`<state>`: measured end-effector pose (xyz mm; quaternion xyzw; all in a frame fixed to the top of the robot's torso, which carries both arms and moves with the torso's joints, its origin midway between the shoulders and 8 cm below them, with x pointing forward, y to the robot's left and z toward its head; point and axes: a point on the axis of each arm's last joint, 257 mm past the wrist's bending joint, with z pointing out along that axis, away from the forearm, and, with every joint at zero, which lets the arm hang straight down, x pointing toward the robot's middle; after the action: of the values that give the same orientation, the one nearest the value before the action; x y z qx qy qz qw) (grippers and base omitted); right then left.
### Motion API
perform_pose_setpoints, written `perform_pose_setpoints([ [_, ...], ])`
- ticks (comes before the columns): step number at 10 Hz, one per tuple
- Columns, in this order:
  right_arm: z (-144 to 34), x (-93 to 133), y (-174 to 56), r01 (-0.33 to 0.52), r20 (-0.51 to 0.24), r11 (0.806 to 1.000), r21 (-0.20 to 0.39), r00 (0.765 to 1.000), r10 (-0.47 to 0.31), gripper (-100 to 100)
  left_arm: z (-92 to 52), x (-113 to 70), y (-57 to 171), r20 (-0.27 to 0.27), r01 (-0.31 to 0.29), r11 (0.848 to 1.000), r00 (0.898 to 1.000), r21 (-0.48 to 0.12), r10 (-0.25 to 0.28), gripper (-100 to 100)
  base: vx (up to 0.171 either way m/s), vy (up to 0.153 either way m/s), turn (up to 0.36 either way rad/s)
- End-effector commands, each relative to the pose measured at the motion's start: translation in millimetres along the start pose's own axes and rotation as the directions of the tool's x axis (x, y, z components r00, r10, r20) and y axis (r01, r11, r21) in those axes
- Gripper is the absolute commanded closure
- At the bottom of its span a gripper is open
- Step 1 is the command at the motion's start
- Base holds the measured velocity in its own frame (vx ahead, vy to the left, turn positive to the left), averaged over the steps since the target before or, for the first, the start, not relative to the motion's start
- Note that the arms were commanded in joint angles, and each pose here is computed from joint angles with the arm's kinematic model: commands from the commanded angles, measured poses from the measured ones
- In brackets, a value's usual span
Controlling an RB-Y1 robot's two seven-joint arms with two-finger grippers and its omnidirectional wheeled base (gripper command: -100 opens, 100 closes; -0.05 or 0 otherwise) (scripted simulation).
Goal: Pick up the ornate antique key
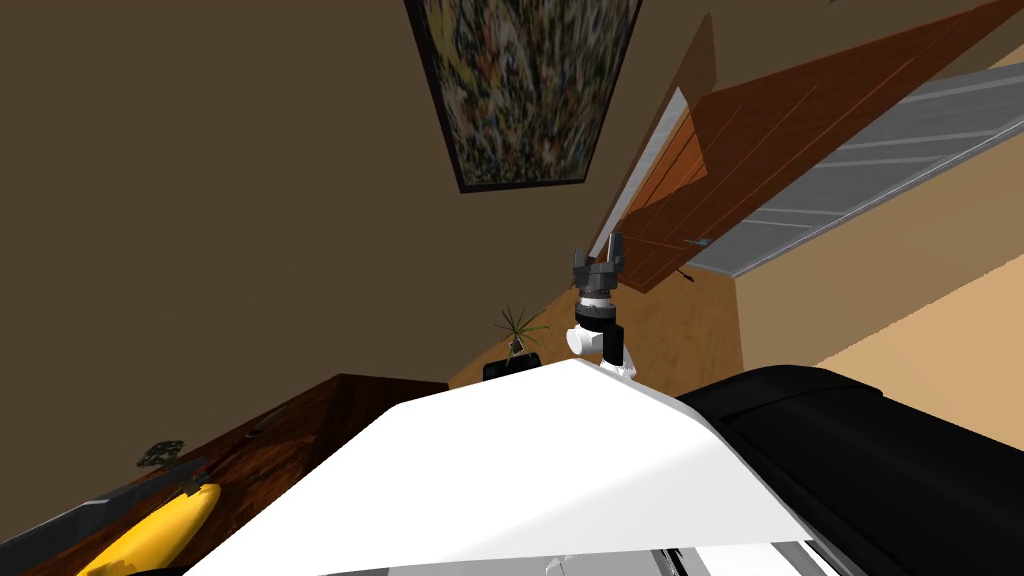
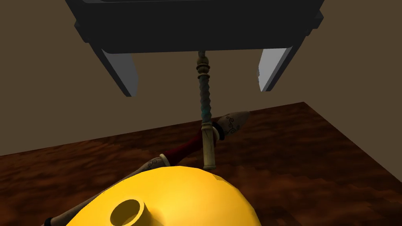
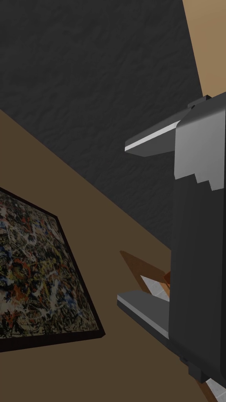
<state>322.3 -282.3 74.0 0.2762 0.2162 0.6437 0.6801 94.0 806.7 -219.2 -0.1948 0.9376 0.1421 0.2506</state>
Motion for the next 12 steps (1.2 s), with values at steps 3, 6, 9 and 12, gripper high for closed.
perform_pose_setpoints([
  [3,0.0,0.0,0.0,0.000,0.000,1.000,0.000,1.000,0.000,0,2.8,12.0,2.7,0.001,0.011,1.000,1.000,-0.005,-0.011,-100,0.006,0.008,-0.021],
  [6,0.0,0.0,0.0,0.000,0.000,1.000,0.000,1.000,0.000,0,4.3,19.3,2.6,0.001,0.018,1.000,1.000,-0.007,-0.018,-100,0.008,0.024,-0.051],
  [9,0.0,0.0,0.0,0.000,0.000,1.000,0.000,1.000,0.000,0,4.6,20.1,2.9,0.001,0.018,1.000,1.000,-0.009,-0.017,100,0.000,0.000,0.000],
  [12,0.0,0.0,0.0,0.000,0.000,1.000,0.000,1.000,0.000,0,4.6,20.1,2.9,0.001,0.017,1.000,1.000,-0.009,-0.017,0,0.000,0.000,0.000],
])
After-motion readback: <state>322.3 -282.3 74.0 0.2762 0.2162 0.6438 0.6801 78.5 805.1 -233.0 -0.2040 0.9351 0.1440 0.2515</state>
